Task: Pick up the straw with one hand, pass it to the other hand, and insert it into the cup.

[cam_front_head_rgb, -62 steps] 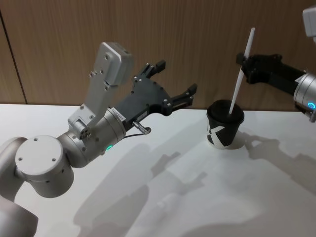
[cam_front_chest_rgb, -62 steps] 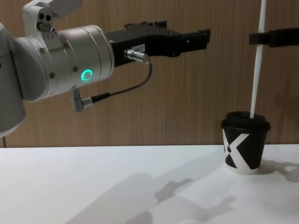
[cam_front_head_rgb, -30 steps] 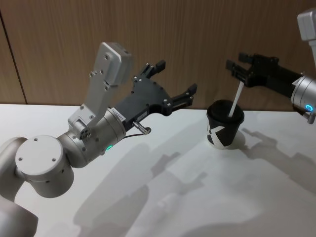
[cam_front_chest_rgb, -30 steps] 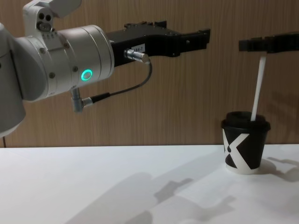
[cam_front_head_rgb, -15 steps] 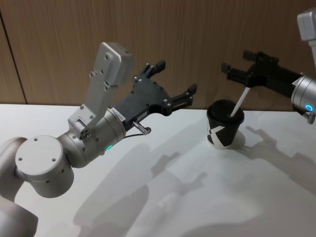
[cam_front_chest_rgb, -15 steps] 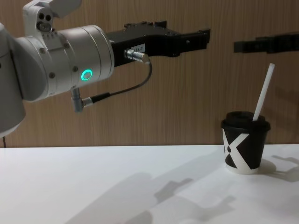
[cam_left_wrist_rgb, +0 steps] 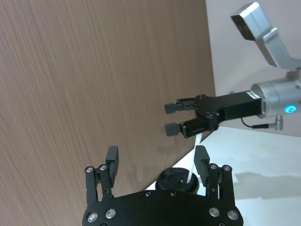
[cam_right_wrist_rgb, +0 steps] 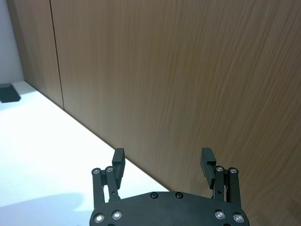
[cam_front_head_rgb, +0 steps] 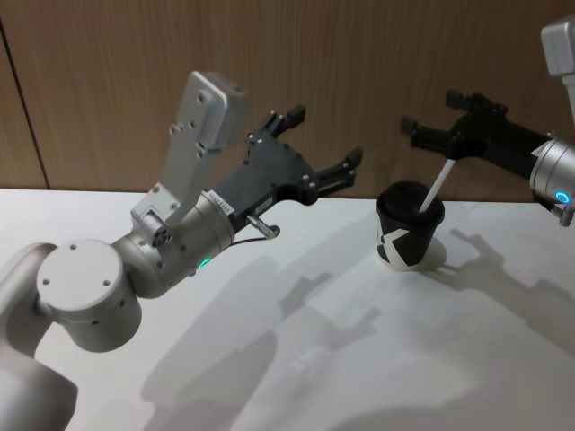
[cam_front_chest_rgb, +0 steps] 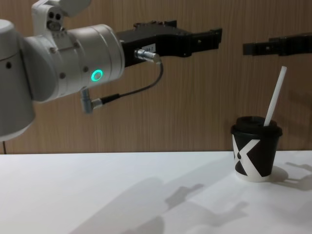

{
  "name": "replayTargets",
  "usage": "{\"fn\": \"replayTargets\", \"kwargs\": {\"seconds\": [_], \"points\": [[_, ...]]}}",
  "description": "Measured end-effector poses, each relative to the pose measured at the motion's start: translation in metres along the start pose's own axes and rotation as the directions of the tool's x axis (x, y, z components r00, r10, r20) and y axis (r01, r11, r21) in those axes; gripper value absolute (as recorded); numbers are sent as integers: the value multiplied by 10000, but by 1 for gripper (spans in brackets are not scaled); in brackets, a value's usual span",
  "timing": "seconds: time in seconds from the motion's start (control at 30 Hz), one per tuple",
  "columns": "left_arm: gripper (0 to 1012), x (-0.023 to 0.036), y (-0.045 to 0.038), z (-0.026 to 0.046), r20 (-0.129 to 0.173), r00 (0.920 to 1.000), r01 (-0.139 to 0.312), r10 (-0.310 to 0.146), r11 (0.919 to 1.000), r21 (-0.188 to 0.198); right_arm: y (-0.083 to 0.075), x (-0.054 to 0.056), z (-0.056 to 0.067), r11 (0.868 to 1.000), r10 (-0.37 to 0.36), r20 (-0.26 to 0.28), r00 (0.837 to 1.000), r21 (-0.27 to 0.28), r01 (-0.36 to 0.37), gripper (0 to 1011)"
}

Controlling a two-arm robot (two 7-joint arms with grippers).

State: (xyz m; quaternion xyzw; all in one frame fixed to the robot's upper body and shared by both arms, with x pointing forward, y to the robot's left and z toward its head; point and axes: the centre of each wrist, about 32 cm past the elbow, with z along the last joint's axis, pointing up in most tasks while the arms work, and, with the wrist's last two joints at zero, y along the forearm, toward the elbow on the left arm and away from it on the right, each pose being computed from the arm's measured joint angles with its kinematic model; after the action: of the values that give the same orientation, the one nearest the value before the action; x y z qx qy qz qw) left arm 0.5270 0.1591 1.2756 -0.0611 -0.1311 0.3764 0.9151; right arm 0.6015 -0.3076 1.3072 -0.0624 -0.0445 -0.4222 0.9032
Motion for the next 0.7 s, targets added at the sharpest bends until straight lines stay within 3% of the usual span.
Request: {"fn": "replayTargets", "kwargs": {"seconds": [0.43,0.7], "points": [[1004,10,-253,-8,140,9989,-455,457,9988,-154,-96,-159,-67,9990,-252,390,9989,385,237,1001],[1003,5,-356,-26,235,9967,-776,782,9967,-233,-148,-246,-99,9973,-376,746,9965,653,327,1001]]}}
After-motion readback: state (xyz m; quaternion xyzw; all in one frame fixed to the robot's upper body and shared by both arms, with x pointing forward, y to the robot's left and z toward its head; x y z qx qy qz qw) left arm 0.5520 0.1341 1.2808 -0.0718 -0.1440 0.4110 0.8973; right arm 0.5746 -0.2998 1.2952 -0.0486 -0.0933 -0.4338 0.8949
